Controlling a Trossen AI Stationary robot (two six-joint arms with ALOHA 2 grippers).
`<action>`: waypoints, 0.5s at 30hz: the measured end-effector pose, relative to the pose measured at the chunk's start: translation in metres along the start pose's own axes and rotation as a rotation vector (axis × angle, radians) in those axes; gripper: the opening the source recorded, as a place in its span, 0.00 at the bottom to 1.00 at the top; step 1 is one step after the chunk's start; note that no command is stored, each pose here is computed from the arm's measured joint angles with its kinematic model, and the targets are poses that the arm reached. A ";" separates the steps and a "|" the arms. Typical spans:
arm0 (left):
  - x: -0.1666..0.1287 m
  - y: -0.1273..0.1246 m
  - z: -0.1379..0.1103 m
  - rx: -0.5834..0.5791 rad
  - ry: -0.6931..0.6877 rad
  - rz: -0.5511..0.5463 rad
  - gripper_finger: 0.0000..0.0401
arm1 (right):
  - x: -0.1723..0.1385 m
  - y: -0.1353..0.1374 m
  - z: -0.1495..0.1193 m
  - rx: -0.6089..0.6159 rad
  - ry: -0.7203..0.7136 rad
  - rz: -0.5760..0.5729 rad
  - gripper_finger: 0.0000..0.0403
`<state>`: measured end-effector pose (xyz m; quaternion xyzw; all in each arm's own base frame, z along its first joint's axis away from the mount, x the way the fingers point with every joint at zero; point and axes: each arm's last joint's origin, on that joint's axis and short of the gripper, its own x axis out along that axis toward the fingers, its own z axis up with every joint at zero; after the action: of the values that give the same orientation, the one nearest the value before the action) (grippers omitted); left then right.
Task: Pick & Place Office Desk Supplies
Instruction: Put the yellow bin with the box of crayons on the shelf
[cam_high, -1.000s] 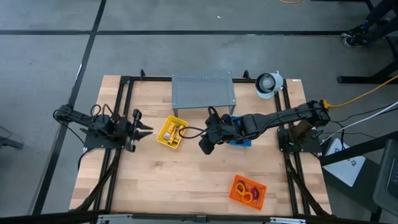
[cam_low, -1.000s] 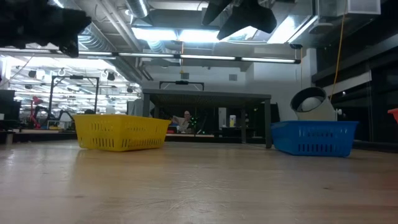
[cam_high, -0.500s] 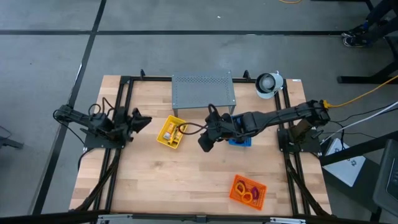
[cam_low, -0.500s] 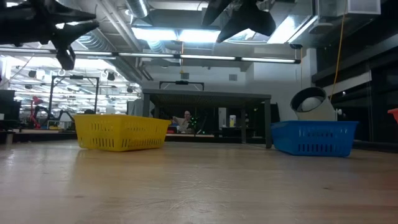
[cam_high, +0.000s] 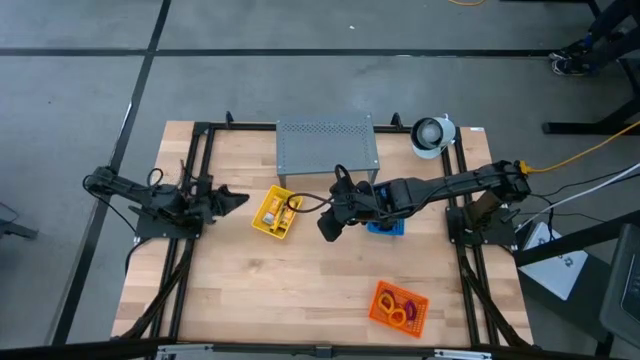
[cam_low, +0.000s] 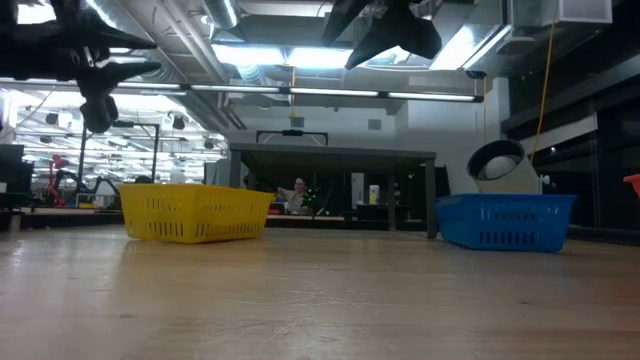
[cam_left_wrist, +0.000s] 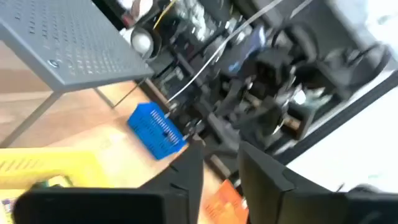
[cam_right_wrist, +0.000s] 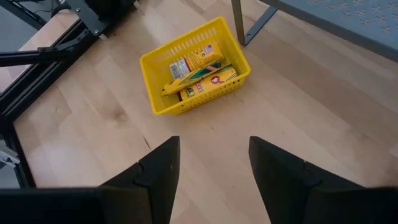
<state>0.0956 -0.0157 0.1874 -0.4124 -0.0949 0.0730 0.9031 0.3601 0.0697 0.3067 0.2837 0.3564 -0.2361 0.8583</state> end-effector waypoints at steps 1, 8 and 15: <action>0.001 -0.004 0.003 0.016 0.013 0.004 0.26 | 0.000 0.000 0.000 0.000 -0.001 0.000 0.48; 0.007 -0.021 0.017 0.214 0.214 0.306 0.48 | 0.000 0.001 0.000 0.020 -0.004 0.005 0.48; 0.017 -0.023 0.017 0.155 0.334 0.612 0.52 | 0.000 0.002 0.001 0.013 -0.021 0.019 0.48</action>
<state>0.1094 -0.0145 0.2173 -0.3584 0.1879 0.2788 0.8709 0.3621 0.0705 0.3084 0.2903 0.3433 -0.2332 0.8622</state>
